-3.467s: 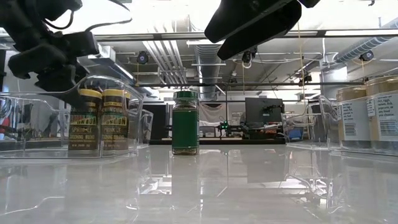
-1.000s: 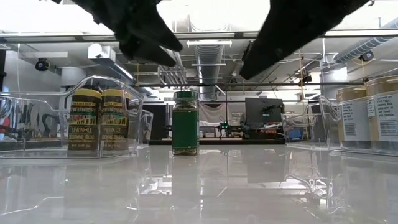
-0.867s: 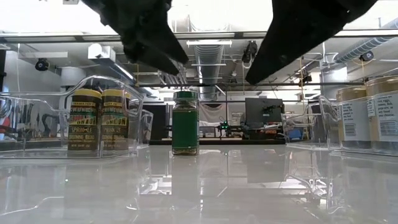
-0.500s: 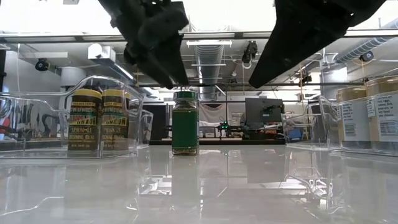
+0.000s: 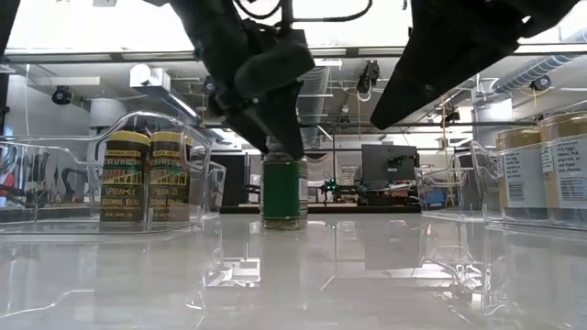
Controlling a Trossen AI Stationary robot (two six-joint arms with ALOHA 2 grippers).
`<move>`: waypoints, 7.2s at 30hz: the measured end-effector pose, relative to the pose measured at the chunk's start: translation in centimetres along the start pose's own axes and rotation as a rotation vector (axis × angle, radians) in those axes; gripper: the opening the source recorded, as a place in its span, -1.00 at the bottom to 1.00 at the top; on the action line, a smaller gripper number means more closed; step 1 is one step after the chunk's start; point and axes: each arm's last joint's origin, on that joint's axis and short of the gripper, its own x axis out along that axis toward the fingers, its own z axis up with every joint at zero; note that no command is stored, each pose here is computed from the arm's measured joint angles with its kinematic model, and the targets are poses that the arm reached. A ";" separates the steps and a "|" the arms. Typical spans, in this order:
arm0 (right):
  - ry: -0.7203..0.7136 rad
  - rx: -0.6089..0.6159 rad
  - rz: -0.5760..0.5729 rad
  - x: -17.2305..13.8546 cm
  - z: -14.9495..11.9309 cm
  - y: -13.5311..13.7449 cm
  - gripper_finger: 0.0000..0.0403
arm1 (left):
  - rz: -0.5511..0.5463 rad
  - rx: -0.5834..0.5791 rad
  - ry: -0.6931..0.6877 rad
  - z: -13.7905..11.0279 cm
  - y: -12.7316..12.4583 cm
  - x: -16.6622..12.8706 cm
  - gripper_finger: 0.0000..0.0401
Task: Sort spices by type
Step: Put the top green spice bottle into the top left transparent bin
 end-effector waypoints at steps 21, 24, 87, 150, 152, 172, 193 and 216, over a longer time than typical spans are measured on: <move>0.005 0.002 -0.001 0.4 -1.2 0.1 0.81 | -0.222 0.193 -0.003 -0.3 -4.0 -1.3 0.53; -0.016 0.001 0.017 1.0 -1.6 0.3 0.81 | -0.214 0.203 0.001 -0.3 -3.9 -1.3 0.53; 0.019 -0.107 -0.413 5.7 -4.9 -4.3 0.81 | -0.536 0.521 -0.044 4.0 1.4 1.9 0.53; -0.038 -0.223 -0.213 5.6 -2.8 -2.9 0.81 | -0.511 0.678 0.044 2.7 -2.6 3.7 0.53; -0.022 -0.233 -0.228 5.6 -2.9 -3.2 0.81 | -0.496 0.688 0.046 2.7 -2.6 3.7 0.53; 0.023 -0.223 -0.320 4.7 -3.4 -4.7 0.81 | -0.428 0.667 0.083 3.3 -0.8 3.1 0.53; -0.057 -0.003 -0.256 0.4 -5.4 -7.8 0.81 | -0.450 0.516 -0.095 2.6 -1.0 5.6 0.53; -0.073 0.002 -0.240 -0.2 -5.2 -8.4 0.81 | -0.395 0.347 -0.212 3.9 -1.0 4.4 -0.10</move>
